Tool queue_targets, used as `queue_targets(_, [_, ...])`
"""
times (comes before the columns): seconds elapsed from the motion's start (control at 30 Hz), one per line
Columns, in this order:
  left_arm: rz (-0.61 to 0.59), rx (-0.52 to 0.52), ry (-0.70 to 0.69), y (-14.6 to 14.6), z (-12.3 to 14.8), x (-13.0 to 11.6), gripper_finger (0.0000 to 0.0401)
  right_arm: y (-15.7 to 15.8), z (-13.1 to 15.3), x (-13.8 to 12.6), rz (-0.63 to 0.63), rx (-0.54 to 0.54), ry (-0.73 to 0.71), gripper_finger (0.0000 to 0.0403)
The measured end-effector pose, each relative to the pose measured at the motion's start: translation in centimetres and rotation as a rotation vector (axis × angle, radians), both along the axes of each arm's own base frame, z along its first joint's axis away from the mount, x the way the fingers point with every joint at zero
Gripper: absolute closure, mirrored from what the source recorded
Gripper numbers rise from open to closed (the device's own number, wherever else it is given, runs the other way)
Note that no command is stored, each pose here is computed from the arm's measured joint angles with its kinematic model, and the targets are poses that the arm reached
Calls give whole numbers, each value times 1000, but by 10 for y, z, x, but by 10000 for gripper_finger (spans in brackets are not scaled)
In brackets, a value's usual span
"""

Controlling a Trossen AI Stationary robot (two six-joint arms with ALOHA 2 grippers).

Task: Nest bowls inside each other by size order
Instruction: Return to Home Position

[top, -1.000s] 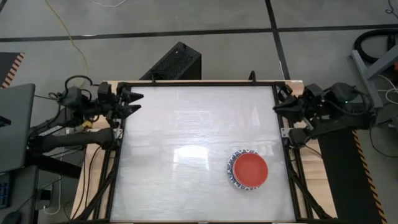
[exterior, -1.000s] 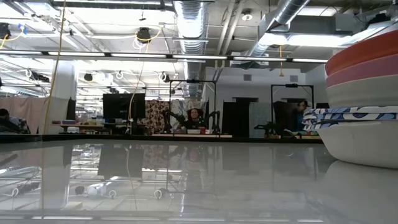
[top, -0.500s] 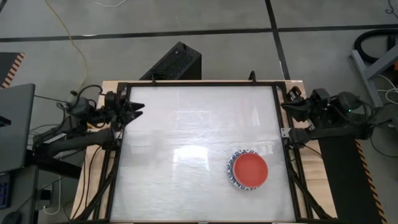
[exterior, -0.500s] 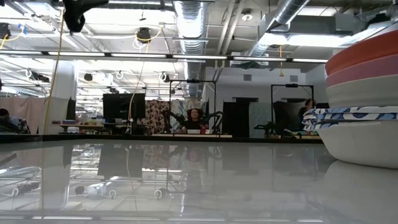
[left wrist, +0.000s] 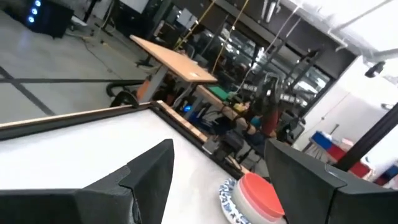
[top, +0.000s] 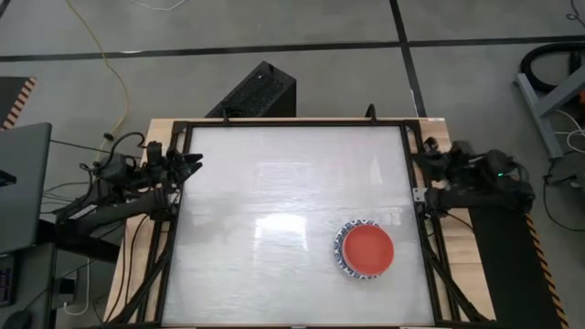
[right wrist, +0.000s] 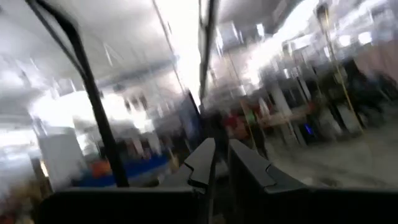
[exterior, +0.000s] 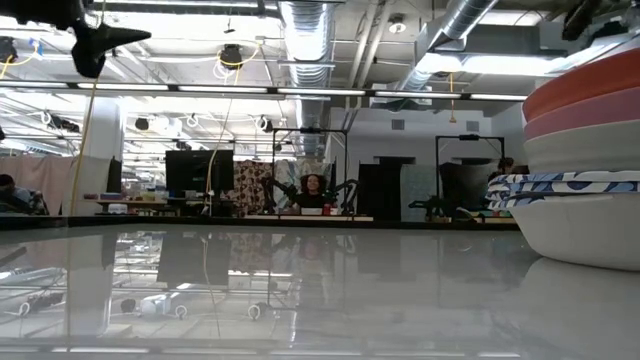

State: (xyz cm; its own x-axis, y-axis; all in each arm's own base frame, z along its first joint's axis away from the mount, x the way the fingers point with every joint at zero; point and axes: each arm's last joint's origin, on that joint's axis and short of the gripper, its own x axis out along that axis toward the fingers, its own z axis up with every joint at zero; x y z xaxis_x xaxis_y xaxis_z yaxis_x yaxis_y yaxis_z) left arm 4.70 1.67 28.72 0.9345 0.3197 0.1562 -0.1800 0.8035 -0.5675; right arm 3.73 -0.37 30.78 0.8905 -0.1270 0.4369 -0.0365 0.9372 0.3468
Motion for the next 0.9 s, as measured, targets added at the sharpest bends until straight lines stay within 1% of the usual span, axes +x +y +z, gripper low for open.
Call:
queue_targets(0.1, [5,-6,-16,-2,-5,-5,161,0,-1,6,-1,-5,32,337])
queue_targets(0.27, [7,-32,74,-1,-15,-2,161,-1,-9,10,-15,7,112,337])
queue_targets(0.33, [9,-18,99,-1,-17,-3,161,0,-9,9,-20,-21,120,337])
queue_targets(0.4, [11,2,125,-1,-19,-3,161,0,-13,10,-24,-36,163,337])
queue_targets(0.47, [14,41,133,-1,-18,-3,161,0,-18,12,-26,-46,219,337])
queue_targets(0.53, [20,80,151,-1,-18,-3,161,0,-22,13,-25,-46,246,337])
queue_targets(0.63, [28,147,179,-1,-19,-3,161,0,-31,18,-14,-53,240,337])
queue_targets(0.73, [37,194,196,0,-19,-2,161,1,-49,28,11,-62,235,337])
queue_targets(0.9, [55,187,271,1,-29,0,161,3,-78,44,69,-103,164,337])
